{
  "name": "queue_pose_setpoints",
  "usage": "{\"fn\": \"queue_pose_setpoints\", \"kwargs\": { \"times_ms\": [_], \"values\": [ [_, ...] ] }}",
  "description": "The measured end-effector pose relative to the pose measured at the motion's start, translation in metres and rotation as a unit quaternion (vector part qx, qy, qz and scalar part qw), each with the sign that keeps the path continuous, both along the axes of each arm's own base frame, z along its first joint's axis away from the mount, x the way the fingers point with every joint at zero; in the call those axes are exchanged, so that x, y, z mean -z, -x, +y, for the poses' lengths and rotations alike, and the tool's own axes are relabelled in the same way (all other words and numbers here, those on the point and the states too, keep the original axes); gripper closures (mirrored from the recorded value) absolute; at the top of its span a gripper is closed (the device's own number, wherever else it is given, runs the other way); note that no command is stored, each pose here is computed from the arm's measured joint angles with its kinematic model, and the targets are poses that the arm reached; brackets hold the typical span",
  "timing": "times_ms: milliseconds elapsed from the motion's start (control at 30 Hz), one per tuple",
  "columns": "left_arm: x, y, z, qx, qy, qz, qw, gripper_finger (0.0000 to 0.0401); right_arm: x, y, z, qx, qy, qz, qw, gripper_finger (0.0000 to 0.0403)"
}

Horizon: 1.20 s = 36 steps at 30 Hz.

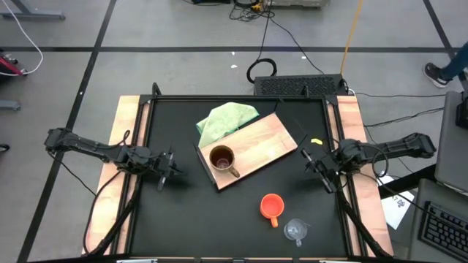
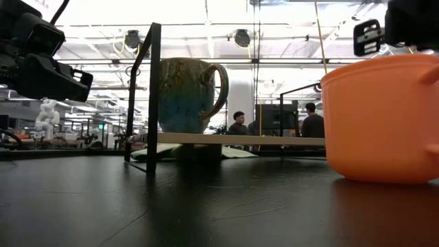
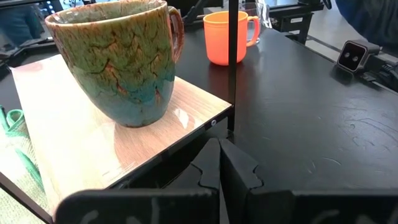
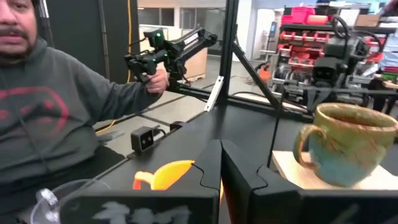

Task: Stack small to large cups/mugs on shelf
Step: Put the orange mug on the shelf

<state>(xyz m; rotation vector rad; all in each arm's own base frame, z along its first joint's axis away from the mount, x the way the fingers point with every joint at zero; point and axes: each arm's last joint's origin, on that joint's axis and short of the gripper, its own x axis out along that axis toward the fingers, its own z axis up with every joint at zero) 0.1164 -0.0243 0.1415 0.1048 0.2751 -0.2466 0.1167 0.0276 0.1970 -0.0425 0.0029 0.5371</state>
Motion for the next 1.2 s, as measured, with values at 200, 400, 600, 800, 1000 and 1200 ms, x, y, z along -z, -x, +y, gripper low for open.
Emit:
{"fn": "queue_pose_setpoints", "kwargs": {
  "times_ms": [200,400,600,800,1000,1200],
  "values": [
    [0.0,0.0,0.0,0.0,0.0,0.0,1.0,0.0396,-0.019,-0.012,0.008,-0.022,0.007,0.012,1.0,0.0403],
    [0.0,0.0,0.0,-0.001,0.001,0.001,1.0,0.0396,-0.031,-0.025,0.012,-0.027,0.006,0.035,0.999,0.0403],
    [0.0,0.0,0.0,-0.002,0.005,0.001,1.0,0.0396,-0.048,-0.044,0.015,-0.01,0.0,0.077,0.997,0.0403],
    [-0.001,0.0,0.0,-0.002,0.005,-0.001,1.0,0.0396,-0.055,-0.057,0.015,0.028,0.035,0.152,0.987,0.0403],
    [-0.001,0.0,0.0,-0.002,0.005,-0.001,1.0,0.0396,-0.056,-0.065,0.017,0.027,0.039,0.182,0.982,0.0403],
    [-0.001,0.0,0.0,-0.001,0.005,-0.001,1.0,0.0396,-0.051,-0.071,0.019,0.029,0.038,0.22,0.974,0.0403]
  ]
}}
